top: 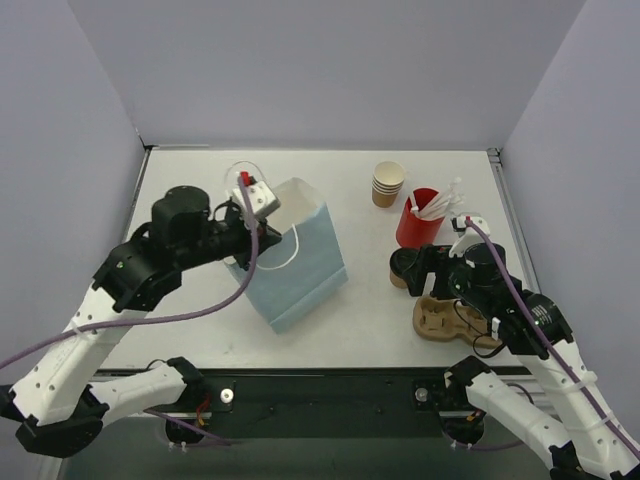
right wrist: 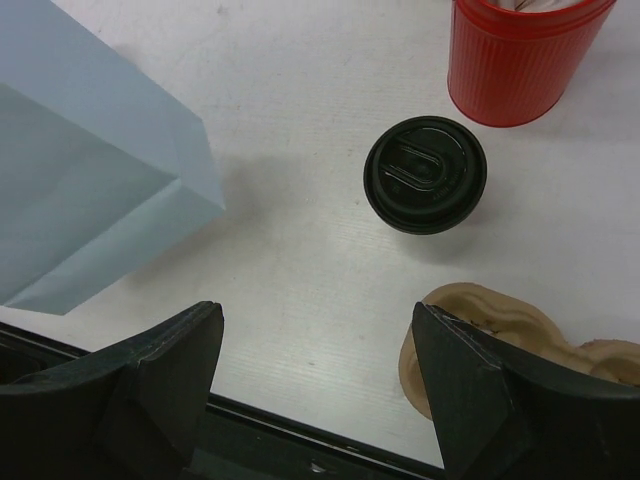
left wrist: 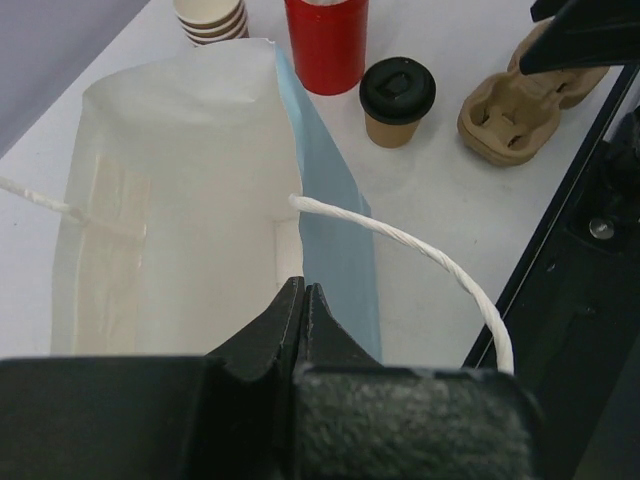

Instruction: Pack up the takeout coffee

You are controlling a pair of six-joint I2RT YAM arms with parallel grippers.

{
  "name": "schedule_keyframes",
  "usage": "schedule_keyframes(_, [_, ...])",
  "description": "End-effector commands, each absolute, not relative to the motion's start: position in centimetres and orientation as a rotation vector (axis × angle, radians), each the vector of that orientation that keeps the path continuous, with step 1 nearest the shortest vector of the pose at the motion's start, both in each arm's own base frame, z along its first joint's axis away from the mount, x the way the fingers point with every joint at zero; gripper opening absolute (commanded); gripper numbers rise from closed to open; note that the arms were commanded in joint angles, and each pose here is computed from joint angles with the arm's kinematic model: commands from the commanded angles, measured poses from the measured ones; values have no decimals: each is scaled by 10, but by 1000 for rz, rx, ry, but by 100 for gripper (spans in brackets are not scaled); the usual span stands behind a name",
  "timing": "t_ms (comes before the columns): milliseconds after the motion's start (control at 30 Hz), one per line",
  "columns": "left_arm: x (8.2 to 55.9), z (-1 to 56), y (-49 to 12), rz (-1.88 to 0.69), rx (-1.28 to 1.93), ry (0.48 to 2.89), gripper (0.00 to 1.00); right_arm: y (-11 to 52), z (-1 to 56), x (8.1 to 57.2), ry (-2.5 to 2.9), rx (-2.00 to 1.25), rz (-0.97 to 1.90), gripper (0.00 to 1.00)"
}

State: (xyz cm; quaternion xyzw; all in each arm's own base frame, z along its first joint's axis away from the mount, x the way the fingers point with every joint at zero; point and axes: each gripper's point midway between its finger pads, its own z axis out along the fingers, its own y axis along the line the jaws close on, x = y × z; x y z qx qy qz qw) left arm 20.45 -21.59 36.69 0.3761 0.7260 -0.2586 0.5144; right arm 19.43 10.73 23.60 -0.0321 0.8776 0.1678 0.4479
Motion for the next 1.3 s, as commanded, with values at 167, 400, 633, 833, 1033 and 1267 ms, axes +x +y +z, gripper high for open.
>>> schedule_keyframes(167, [214,325,-260,-424,1083,1742,0,85,239,187,2149,-35,318,78])
schedule_keyframes(400, [208,310,-258,-431,1069,1751,49,83,238,185,2155,-35,313,79])
schedule_keyframes(633, [212,340,-232,-382,908,1719,72,85,238,184,2163,-30,331,79])
schedule_keyframes(833, [210,368,-204,-400,651,1719,77,88,228,183,2202,-36,329,79])
schedule_keyframes(1033, [211,354,-169,-378,298,1877,77,88,225,183,2218,-31,329,79])
schedule_keyframes(1267, [214,311,-154,-253,127,2046,68,86,222,183,2231,-31,309,79])
